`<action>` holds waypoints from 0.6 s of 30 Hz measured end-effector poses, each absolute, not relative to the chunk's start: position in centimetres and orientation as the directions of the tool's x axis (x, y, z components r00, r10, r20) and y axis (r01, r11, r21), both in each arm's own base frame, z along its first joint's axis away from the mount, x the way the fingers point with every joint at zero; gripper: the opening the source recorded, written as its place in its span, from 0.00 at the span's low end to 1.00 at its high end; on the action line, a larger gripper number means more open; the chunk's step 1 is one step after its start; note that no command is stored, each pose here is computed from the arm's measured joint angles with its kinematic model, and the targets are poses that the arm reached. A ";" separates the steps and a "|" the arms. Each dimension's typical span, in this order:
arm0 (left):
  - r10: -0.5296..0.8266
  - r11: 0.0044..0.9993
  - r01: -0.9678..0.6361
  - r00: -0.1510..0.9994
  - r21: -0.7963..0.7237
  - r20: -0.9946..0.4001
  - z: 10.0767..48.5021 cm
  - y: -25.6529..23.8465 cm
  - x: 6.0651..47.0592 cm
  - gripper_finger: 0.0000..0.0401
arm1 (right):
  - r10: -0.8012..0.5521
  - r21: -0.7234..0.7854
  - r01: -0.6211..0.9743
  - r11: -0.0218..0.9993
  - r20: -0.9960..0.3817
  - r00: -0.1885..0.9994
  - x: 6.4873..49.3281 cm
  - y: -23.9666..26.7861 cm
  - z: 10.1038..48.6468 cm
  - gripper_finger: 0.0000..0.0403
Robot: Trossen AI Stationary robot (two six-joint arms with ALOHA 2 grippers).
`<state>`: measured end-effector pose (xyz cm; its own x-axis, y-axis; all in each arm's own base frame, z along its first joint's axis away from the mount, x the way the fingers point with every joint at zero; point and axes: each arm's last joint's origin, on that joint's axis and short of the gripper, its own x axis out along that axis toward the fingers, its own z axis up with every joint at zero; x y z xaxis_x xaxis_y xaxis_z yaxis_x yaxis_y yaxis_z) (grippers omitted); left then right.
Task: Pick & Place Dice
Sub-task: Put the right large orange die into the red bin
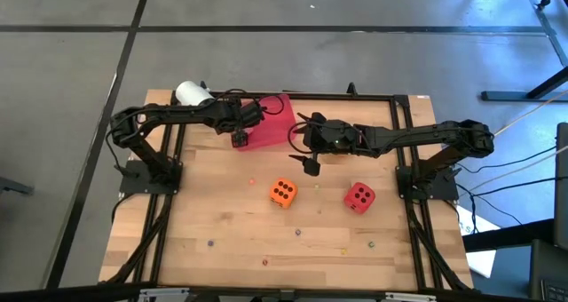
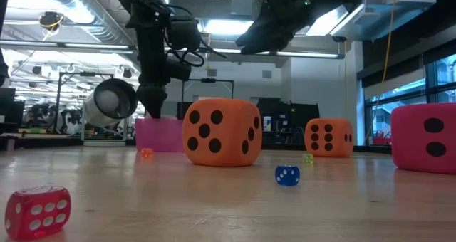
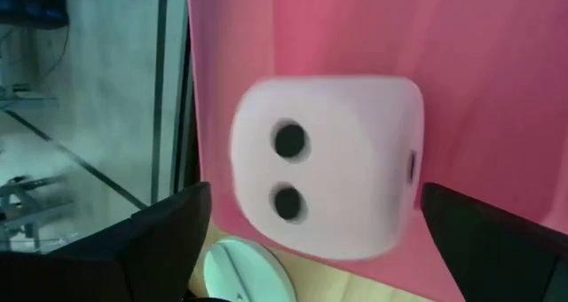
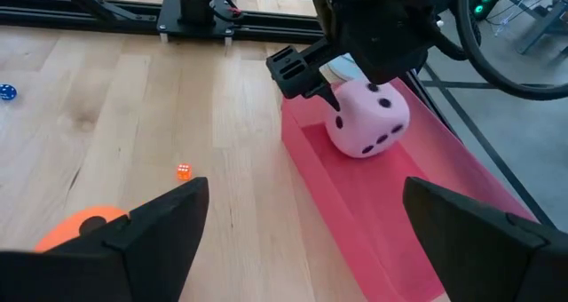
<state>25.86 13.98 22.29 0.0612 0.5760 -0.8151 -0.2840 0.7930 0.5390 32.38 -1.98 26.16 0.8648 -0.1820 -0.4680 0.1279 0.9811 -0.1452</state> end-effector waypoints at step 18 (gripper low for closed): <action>0.662 0.676 -0.416 -0.022 0.609 -0.749 26.1 12.1 26.6 1.00 | -0.182 -0.145 0.128 0.981 -0.468 0.865 32.4 -2.0 26.2 0.94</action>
